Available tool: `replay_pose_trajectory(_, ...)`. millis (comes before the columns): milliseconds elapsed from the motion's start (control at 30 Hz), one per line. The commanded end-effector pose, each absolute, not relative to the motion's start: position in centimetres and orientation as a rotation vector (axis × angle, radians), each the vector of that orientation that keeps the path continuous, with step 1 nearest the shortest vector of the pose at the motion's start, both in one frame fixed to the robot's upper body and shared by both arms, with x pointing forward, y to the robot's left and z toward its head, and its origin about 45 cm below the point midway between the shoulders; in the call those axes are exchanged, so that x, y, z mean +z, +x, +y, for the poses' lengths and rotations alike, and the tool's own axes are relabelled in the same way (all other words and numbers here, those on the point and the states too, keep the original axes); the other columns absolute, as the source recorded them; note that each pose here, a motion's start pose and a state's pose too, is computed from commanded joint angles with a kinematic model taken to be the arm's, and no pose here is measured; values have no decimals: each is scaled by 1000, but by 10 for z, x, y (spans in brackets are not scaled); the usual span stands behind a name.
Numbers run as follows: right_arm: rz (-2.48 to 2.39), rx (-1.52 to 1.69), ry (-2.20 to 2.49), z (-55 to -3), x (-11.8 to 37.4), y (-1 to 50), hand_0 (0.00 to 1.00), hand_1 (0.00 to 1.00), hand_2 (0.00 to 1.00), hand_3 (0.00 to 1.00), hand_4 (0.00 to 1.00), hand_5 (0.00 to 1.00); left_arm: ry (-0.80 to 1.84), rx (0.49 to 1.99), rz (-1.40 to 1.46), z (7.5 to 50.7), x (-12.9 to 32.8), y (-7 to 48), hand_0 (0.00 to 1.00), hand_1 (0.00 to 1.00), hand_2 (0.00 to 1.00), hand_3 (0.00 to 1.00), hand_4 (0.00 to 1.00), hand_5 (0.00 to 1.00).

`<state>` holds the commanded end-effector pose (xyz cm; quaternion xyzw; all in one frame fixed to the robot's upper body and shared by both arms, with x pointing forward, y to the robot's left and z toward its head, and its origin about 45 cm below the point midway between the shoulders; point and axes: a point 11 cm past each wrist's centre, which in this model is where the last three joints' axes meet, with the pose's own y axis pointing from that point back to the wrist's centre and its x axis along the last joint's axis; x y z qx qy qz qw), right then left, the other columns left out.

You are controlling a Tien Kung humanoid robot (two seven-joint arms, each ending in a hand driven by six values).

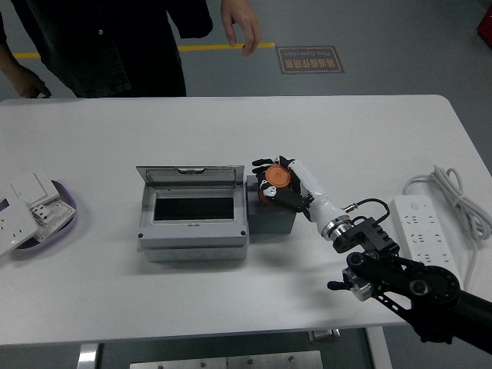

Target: Pick up the cylinder from the cube,place it in the box,flap close box

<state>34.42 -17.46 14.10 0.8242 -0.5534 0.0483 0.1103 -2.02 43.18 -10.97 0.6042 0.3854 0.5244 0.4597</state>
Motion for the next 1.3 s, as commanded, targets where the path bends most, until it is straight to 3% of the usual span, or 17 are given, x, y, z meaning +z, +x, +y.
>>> replay_pose_trajectory(267,-1672,146,2418,-176,148,347,703,648,591,624,157,2,1487,1293,949,432,-110,-21,592,615,608,627,680,216)
replay_pose_trajectory(300,-1681,149,2418,-177,149,347,593,601,534,513,2,2,1487,1293,949,432,-110,-21,592,615,609,626,680,215)
replay_pose_trajectory(467,-1770,170,2421,-182,164,352,593,601,534,513,2,2,1488,1295,949,432,-110,-21,592,615,609,626,680,215)
replay_pose_trajectory(500,-1795,175,2423,-183,169,353,544,537,488,348,2,2,1488,1295,950,432,-110,-21,592,615,608,626,682,217)
replay_pose_trajectory(867,-2034,297,2400,-208,217,349,492,475,440,292,2,2,1486,1297,954,431,-110,-22,592,615,609,627,683,218)
replay_pose_trajectory(900,-2049,325,2397,-210,223,348,386,395,389,268,2,2,1486,1297,954,431,-110,-22,593,615,608,627,683,223)
replay_pose_trajectory(1067,-2082,484,2379,-215,253,340,386,395,389,268,2,2,1486,1297,955,431,-110,-23,593,615,608,627,683,223)
replay_pose_trajectory(1100,-2069,519,2380,-213,258,338,209,293,360,248,2,2,1486,1297,955,431,-110,-23,593,616,609,625,683,227)
replay_pose_trajectory(1267,-1896,669,2438,-190,277,328,209,293,360,248,2,2,1486,1296,954,430,-110,-22,593,616,609,625,683,227)
replay_pose_trajectory(1300,-1849,695,2444,-185,278,327,106,229,340,236,2,2,1486,1296,954,430,-110,-22,593,618,608,626,683,226)
